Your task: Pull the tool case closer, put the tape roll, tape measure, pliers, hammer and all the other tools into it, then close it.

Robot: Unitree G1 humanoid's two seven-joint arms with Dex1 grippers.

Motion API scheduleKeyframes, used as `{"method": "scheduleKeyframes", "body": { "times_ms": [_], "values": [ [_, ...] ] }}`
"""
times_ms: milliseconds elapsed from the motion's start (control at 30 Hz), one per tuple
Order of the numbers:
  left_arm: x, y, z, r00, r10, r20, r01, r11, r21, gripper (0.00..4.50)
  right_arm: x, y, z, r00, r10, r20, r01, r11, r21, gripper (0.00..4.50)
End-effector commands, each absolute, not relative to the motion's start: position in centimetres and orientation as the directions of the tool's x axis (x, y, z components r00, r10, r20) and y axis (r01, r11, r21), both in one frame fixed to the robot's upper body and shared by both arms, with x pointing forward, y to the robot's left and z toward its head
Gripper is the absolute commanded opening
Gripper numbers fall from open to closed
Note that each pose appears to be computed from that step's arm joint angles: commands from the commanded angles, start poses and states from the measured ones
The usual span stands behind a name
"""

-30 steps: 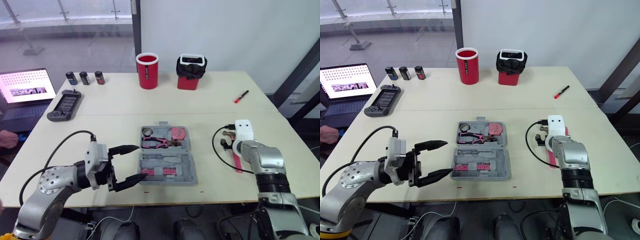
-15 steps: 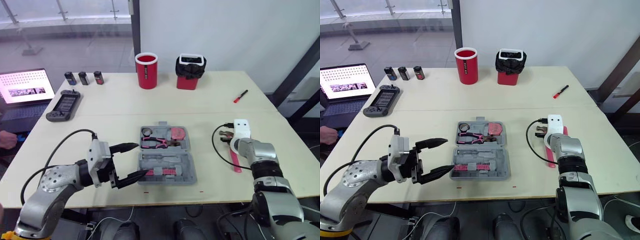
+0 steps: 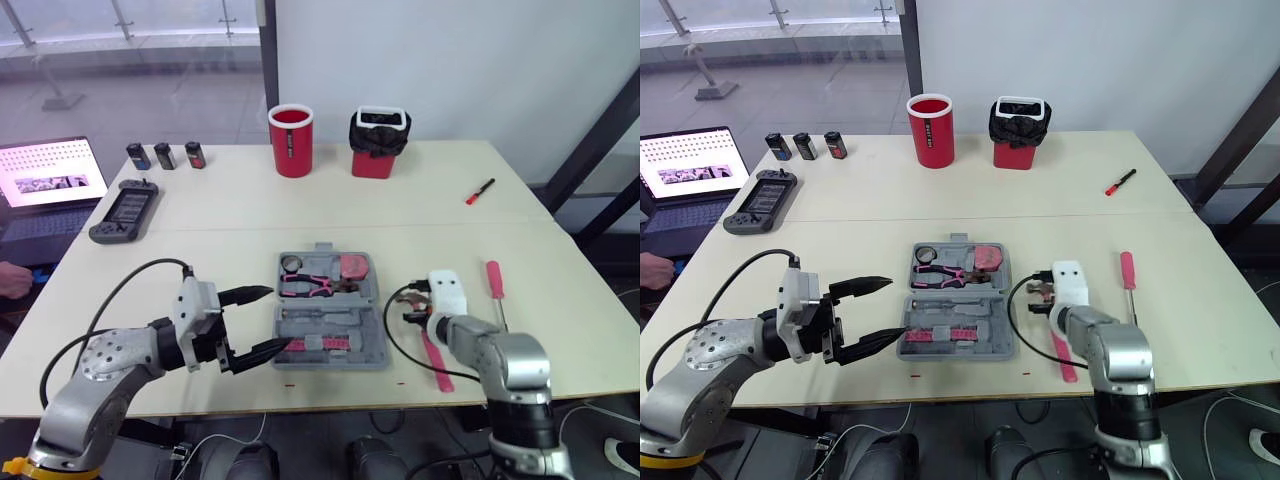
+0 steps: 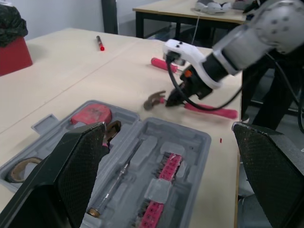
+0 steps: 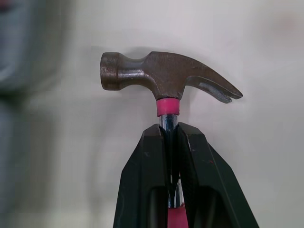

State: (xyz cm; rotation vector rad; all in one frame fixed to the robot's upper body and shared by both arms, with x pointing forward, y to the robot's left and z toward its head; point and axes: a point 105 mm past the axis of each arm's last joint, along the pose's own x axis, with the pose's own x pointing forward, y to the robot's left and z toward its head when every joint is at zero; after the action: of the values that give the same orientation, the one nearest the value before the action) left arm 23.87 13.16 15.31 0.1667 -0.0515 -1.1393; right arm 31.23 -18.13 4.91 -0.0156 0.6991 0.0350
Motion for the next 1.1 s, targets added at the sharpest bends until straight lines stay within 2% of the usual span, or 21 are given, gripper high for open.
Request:
{"method": "scheduleKeyframes", "body": {
  "times_ms": [33, 200, 433, 500, 533, 633, 733, 767, 833, 933, 1000, 1033, 1067, 1100],
  "values": [
    [23.9, 13.2, 15.9, 0.410, -0.911, -0.037, 0.897, 0.396, 0.196, 4.50, 31.1, -18.5, 6.0, 0.799, -0.020, -0.601, -0.014, 0.999, -0.051, 0.02],
    [24.0, 13.2, 15.9, 0.400, -0.916, -0.040, 0.901, 0.385, 0.198, 4.50, 31.6, -20.2, 5.2, 0.811, -0.092, -0.578, 0.046, 0.994, -0.095, 0.02],
    [24.1, 13.3, 15.8, 0.396, -0.917, -0.048, 0.903, 0.380, 0.202, 4.50, 32.3, -21.0, 4.2, 0.799, -0.110, -0.592, 0.083, 0.994, -0.073, 0.02],
    [24.1, 13.4, 15.8, 0.398, -0.916, -0.050, 0.903, 0.381, 0.200, 4.50, 32.3, -21.2, 4.4, 0.805, -0.119, -0.582, 0.111, 0.993, -0.049, 0.98],
    [24.1, 13.4, 15.8, 0.399, -0.916, -0.050, 0.902, 0.382, 0.199, 4.50, 32.3, -21.1, 4.6, 0.811, -0.107, -0.576, 0.112, 0.993, -0.026, 1.31],
    [24.0, 13.5, 15.8, 0.404, -0.913, -0.049, 0.900, 0.388, 0.199, 4.50, 32.1, -21.4, 5.6, 0.820, -0.096, -0.564, 0.109, 0.994, -0.011, 2.91],
    [24.1, 13.8, 15.7, 0.425, -0.904, -0.047, 0.891, 0.408, 0.197, 4.50, 31.6, -22.4, 10.2, 0.859, -0.050, -0.509, 0.053, 0.999, -0.009, 4.40],
    [24.1, 13.8, 15.6, 0.429, -0.902, -0.047, 0.889, 0.412, 0.198, 4.50, 31.4, -22.5, 11.4, 0.867, -0.029, -0.497, 0.031, 1.000, -0.004, 4.48],
    [24.0, 13.8, 15.5, 0.439, -0.897, -0.040, 0.885, 0.425, 0.192, 4.50, 31.7, -22.0, 15.5, 0.886, 0.086, -0.456, -0.136, 0.988, -0.077, 4.48],
    [24.0, 13.6, 15.3, 0.444, -0.895, -0.038, 0.883, 0.430, 0.187, 4.50, 31.5, -19.9, 17.9, 0.827, 0.267, -0.494, -0.419, 0.880, -0.225, 4.48],
    [24.0, 13.5, 15.2, 0.442, -0.896, -0.037, 0.884, 0.428, 0.186, 4.50, 30.7, -18.3, 18.4, 0.733, 0.372, -0.569, -0.635, 0.674, -0.378, 4.48],
    [24.0, 13.4, 15.1, 0.438, -0.898, -0.035, 0.886, 0.425, 0.186, 4.50, 30.4, -17.8, 18.3, 0.673, 0.403, -0.620, -0.725, 0.530, -0.441, 4.48],
    [23.9, 13.2, 15.0, 0.428, -0.903, -0.031, 0.892, 0.417, 0.177, 4.50, 30.1, -17.3, 17.9, 0.591, 0.420, -0.688, -0.806, 0.323, -0.495, 4.48],
    [23.9, 13.0, 15.0, 0.421, -0.906, -0.029, 0.895, 0.411, 0.171, 4.50, 29.8, -17.4, 17.3, 0.524, 0.405, -0.749, -0.848, 0.168, -0.503, 4.48]
  ]
}}
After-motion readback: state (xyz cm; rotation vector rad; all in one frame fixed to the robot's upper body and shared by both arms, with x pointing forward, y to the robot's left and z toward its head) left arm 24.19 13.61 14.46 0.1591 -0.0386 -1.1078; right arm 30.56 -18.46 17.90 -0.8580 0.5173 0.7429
